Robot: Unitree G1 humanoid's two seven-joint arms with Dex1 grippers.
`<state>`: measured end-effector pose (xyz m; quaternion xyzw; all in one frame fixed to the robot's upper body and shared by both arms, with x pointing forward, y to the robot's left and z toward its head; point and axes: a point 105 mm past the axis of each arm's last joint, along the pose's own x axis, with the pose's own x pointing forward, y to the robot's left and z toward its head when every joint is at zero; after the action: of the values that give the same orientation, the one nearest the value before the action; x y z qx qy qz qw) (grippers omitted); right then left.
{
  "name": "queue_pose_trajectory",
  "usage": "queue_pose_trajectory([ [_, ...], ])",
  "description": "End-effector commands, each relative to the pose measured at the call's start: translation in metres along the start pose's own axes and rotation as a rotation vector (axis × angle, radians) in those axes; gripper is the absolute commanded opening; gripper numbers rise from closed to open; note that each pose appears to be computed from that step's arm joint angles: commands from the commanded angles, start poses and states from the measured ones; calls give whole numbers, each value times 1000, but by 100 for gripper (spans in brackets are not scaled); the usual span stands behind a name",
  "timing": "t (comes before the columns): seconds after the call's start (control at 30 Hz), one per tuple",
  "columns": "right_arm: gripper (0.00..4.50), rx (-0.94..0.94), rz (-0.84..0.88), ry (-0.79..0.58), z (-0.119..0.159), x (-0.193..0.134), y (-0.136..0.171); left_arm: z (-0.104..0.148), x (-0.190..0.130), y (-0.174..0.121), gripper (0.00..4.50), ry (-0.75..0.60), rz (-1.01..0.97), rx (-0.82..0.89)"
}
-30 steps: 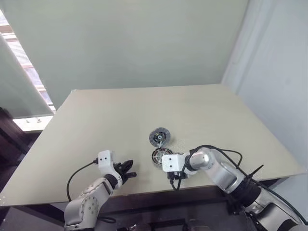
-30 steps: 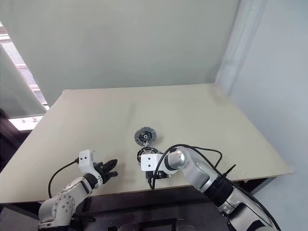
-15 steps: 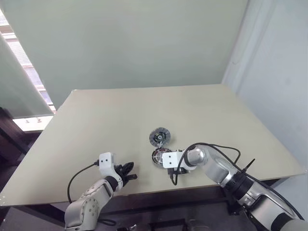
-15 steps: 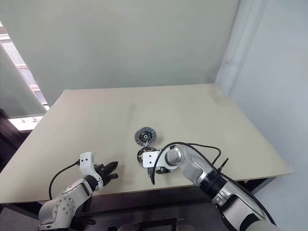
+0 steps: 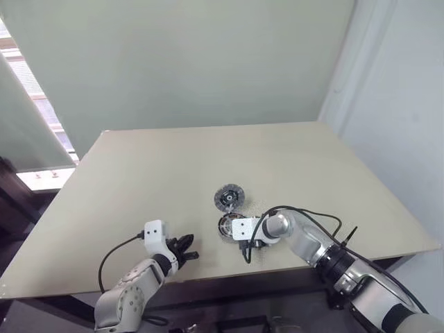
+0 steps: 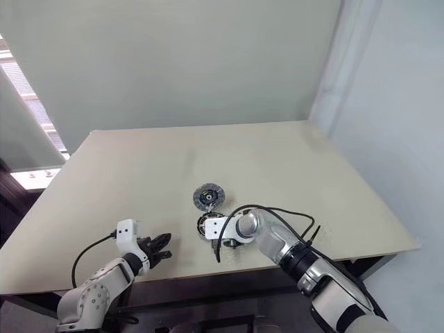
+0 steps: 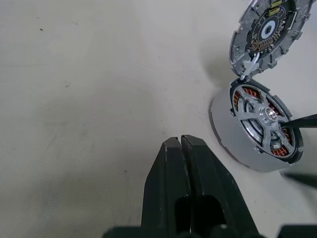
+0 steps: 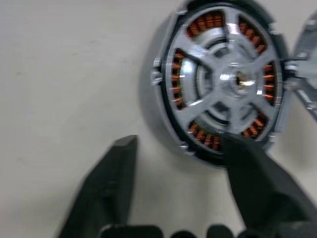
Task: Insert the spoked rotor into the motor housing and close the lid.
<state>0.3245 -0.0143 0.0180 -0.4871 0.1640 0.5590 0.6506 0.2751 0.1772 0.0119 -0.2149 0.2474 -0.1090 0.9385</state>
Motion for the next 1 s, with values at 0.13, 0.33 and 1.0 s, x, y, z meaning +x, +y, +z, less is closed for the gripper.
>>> queue_pose_trajectory([
  [0.13, 68, -26, -24, -12, 4, -2, -8, 13, -2, -11, 0, -50, -30, 38],
  [0.33, 3, -42, -29, -27, 6, -4, -10, 12, -2, -11, 0, -51, -28, 35],
  [1.0, 3, -14, 106, -183, 50, -25, 7, 9, 1, -10, 0, -45, -21, 36],
])
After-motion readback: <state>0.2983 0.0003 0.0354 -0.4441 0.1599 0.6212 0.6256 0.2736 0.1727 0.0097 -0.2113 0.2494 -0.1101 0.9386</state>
